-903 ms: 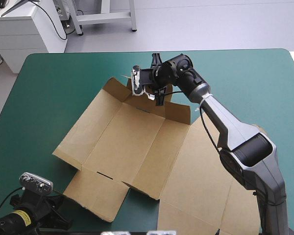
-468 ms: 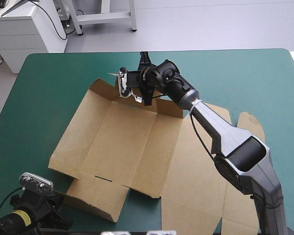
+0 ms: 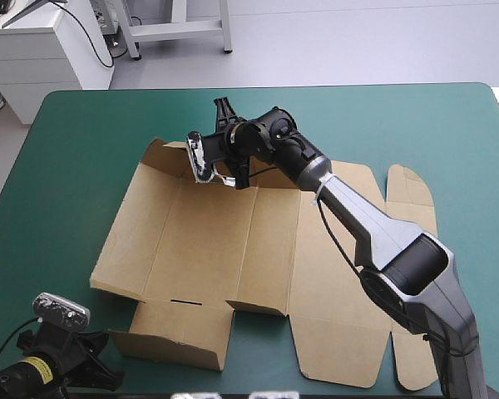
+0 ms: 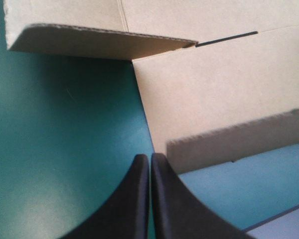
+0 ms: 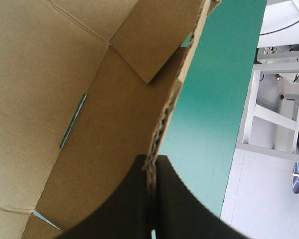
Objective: Fold the box
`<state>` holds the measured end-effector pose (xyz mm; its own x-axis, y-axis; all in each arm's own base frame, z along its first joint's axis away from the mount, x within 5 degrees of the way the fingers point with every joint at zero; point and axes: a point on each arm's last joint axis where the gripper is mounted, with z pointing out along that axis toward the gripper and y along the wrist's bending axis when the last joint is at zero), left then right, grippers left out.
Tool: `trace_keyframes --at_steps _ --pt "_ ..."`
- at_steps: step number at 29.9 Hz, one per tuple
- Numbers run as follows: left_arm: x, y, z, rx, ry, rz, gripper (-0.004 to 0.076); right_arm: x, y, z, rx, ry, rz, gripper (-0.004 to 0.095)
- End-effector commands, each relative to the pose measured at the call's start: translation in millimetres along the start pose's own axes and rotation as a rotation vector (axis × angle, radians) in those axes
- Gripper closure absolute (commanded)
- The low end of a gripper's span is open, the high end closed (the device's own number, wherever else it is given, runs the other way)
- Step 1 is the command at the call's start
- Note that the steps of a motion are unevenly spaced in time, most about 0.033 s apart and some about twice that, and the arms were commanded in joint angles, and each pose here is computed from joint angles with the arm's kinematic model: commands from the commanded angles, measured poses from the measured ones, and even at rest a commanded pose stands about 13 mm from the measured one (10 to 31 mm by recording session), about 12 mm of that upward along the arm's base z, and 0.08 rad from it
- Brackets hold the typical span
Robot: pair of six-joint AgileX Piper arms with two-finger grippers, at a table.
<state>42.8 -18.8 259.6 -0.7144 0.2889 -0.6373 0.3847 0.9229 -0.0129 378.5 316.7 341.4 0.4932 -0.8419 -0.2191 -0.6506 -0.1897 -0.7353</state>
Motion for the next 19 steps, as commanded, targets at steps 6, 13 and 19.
trace_keyframes --at_steps 6,13,19 --pt "-9 -1 -5 0.007 -0.063 0.001 0.0731 -7 -21 -37 0.108 -0.021 -0.112 0.0929" --pt "-9 -1 -5 0.007 -0.063 0.001 0.0731 -10 -9 -21 0.022 -0.07 -0.206 0.0929" --pt "-9 -1 -5 0.007 -0.063 0.001 0.0731 -6 -2 -8 -0.027 -0.047 -0.234 0.0929"
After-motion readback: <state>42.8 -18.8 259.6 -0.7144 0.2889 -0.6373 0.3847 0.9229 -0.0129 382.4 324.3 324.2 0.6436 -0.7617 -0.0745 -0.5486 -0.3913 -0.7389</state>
